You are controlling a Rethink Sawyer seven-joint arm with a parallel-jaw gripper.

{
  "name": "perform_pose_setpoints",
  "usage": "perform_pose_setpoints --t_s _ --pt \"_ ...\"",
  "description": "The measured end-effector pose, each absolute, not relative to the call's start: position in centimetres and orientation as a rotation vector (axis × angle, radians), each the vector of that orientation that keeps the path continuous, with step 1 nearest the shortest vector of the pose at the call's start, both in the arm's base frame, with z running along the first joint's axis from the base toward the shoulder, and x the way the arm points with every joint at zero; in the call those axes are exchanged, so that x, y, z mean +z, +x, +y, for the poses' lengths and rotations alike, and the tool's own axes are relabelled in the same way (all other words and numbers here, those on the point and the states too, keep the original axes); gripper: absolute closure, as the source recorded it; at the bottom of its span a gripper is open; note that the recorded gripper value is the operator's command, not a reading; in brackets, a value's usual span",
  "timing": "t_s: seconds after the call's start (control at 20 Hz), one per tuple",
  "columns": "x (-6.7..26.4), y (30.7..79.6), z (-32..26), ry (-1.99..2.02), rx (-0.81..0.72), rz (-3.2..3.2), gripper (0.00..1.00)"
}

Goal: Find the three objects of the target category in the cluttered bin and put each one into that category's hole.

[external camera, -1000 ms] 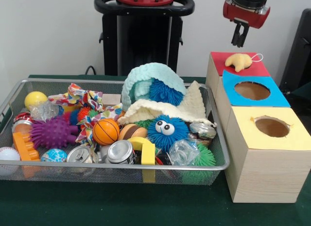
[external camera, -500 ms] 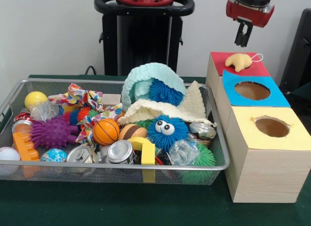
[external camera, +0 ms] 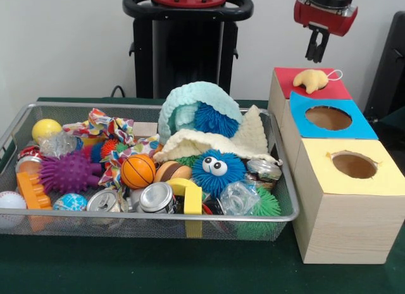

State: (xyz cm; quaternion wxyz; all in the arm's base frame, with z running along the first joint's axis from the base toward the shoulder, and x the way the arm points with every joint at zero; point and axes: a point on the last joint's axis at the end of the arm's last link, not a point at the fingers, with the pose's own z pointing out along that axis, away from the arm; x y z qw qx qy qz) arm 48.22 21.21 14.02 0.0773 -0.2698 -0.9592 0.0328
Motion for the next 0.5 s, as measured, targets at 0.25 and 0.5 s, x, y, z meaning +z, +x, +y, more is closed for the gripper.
perform_pose_setpoints --t_s 0.25,0.5 --pt "14.05 48.52 20.73 -0.823 0.096 -2.871 1.0" --pt "14.05 48.59 20.56 -0.828 0.096 -2.869 1.0"
